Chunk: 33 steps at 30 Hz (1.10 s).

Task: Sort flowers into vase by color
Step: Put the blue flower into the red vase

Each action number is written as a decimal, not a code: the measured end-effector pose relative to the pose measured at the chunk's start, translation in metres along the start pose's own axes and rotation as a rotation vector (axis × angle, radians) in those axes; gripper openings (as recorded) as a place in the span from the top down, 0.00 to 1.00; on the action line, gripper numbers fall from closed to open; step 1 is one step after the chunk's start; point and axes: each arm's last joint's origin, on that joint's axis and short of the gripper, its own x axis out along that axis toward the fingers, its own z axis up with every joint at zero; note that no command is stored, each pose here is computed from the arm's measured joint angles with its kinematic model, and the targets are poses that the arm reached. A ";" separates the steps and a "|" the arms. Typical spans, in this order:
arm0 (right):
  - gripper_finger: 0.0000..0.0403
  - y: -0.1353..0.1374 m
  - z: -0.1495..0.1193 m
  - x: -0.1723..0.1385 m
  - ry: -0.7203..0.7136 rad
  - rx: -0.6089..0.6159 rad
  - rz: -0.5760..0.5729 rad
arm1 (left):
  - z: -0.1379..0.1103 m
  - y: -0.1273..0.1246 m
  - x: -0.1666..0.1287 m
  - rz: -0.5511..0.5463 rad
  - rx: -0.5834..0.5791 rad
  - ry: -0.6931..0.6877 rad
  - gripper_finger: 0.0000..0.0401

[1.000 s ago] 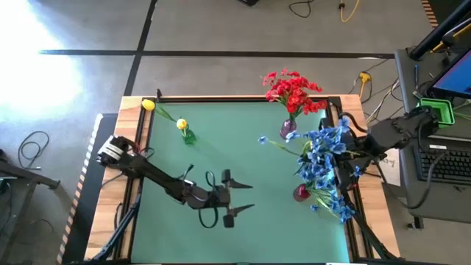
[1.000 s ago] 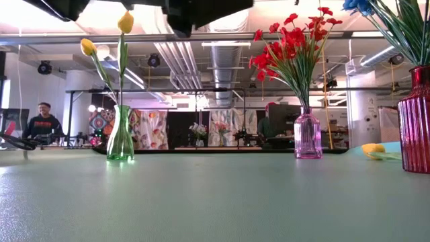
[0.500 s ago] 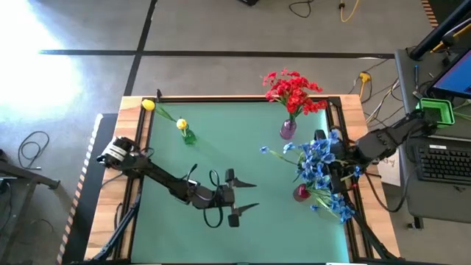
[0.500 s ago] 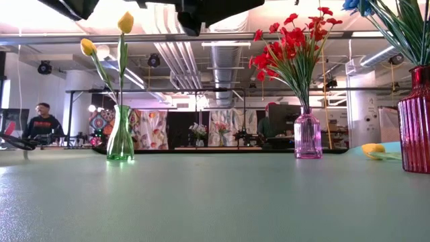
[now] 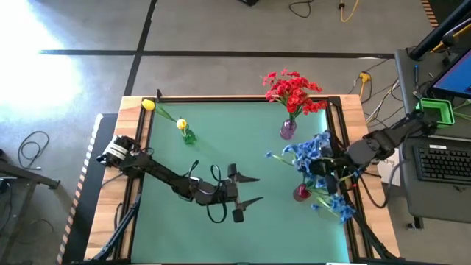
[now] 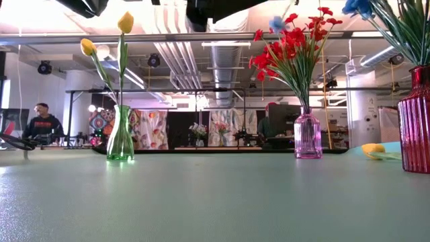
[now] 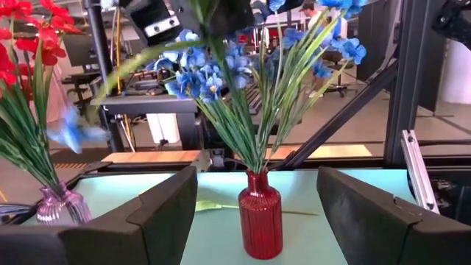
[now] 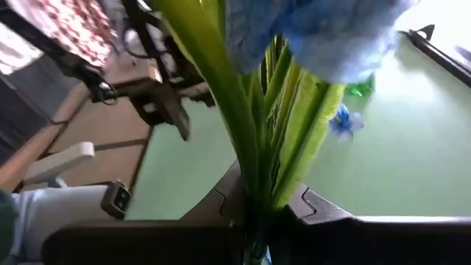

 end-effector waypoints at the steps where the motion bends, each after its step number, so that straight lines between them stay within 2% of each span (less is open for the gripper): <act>1: 0.95 0.000 0.000 0.000 0.013 0.004 -0.016 | 0.000 0.000 0.000 0.000 0.002 0.000 0.33; 6: 0.95 -0.002 -0.004 0.001 0.046 -0.054 -0.034 | -0.002 0.001 0.001 0.002 0.017 0.013 0.33; 13: 0.95 -0.005 -0.014 0.003 0.108 -0.074 -0.046 | -0.003 0.002 0.001 0.005 0.023 0.024 0.33; 22: 0.95 -0.004 -0.014 0.004 0.104 -0.010 -0.039 | -0.003 0.002 0.001 0.012 0.020 0.025 0.33; 29: 0.95 -0.004 -0.013 0.003 0.101 0.096 -0.035 | -0.003 0.002 0.001 0.014 0.020 0.025 0.33; 33: 0.95 -0.004 -0.016 0.006 0.111 0.061 -0.043 | -0.002 0.002 0.002 0.014 0.017 0.021 0.33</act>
